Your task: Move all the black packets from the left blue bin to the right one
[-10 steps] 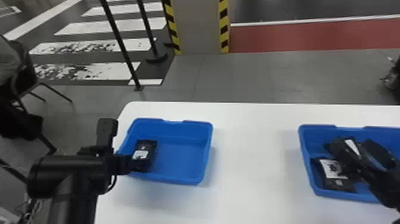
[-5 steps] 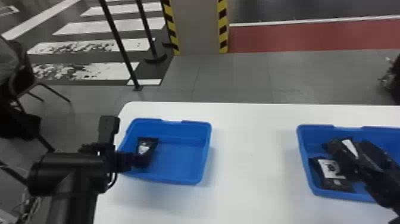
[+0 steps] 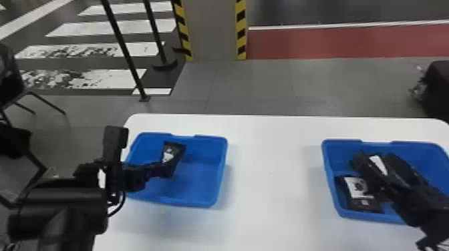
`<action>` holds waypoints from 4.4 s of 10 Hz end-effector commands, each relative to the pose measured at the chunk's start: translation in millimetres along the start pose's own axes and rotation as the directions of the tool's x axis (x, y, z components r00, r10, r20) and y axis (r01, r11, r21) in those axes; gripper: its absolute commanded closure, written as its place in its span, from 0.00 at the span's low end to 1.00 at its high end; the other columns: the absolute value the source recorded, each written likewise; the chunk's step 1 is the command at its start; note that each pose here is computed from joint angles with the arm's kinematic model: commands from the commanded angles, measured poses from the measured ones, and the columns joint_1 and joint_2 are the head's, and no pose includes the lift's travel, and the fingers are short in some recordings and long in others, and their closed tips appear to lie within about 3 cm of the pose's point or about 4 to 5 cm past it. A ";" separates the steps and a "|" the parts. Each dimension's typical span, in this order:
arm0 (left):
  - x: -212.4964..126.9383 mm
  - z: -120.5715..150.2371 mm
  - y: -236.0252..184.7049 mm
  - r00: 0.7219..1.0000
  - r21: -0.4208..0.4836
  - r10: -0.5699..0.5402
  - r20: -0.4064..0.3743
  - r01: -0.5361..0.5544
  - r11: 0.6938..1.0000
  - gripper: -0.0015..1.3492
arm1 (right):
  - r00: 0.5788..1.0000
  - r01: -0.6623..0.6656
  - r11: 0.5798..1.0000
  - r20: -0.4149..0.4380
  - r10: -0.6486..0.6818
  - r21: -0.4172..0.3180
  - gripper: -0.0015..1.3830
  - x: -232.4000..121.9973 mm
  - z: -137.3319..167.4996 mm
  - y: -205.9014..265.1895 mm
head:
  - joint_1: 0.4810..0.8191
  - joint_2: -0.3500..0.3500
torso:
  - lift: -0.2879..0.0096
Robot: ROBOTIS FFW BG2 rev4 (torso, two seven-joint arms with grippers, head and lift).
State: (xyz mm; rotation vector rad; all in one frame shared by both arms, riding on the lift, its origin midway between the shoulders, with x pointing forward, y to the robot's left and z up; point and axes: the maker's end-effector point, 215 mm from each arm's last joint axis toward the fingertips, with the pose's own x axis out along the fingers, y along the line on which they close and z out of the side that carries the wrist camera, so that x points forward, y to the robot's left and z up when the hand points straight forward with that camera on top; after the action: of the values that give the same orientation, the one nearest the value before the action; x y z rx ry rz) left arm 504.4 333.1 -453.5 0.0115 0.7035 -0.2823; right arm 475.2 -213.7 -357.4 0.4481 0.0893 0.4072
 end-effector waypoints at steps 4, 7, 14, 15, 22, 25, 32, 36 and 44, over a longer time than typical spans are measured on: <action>-23.9 72.0 -134.9 0.923 0.193 -0.291 0.253 0.246 0.950 0.90 | 0.995 -0.103 0.995 -0.002 0.103 0.013 0.11 19.3 4.4 45.7 | 0.63 0.63 | 0.60; -16.1 104.4 -214.9 0.856 0.267 -0.453 0.249 0.389 0.882 0.90 | 0.985 -0.150 0.987 -0.081 0.155 0.064 0.14 38.5 -16.6 63.6 | 0.63 0.52 | 0.60; 1.3 127.2 -311.5 0.751 0.308 -0.633 0.188 0.567 0.764 0.90 | 0.959 -0.281 0.959 -0.029 0.282 0.038 0.14 82.8 8.0 121.1 | 0.63 0.39 | 0.60; 0.9 127.4 -315.0 0.747 0.309 -0.638 0.185 0.572 0.760 0.90 | 0.960 -0.279 0.960 -0.031 0.280 0.035 0.14 83.2 7.4 121.0 | 0.63 0.40 | 0.60; 1.8 124.5 -327.4 0.728 0.300 -0.663 0.177 0.601 0.741 0.90 | 0.963 -0.269 0.963 0.004 0.269 -0.010 0.93 100.3 5.7 109.6 | 0.63 0.38 | 0.60; 3.4 120.2 -324.1 0.732 0.277 -0.653 0.195 0.597 0.753 0.80 | 0.958 -0.286 0.958 -0.002 0.286 0.010 0.93 102.5 -1.7 108.0 | 0.63 0.38 | 0.60; -44.2 90.1 -206.2 0.763 0.197 -0.472 0.441 0.431 0.880 0.12 | 0.995 0.101 0.992 0.014 -0.100 -0.076 0.93 20.7 19.1 -74.2 | 0.63 0.31 | 0.60; -101.4 51.2 -141.3 0.812 0.149 -0.333 0.479 0.299 0.943 0.12 | 0.949 0.311 0.949 -0.033 -0.313 -0.059 0.91 -35.5 -1.2 -169.4 | 0.63 0.26 | 0.60; -214.1 35.7 -82.8 0.689 0.073 0.056 0.723 -0.157 0.985 0.12 | 0.961 0.266 0.851 0.197 -0.196 -0.452 0.15 -110.9 53.5 -51.5 | 0.63 0.43 | 0.60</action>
State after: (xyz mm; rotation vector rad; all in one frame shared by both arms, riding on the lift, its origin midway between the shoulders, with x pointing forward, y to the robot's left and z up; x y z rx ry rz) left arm 356.6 311.7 -280.4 0.0689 -0.1102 -0.1834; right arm 411.5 -332.1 -338.4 -0.0031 -0.0841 0.1275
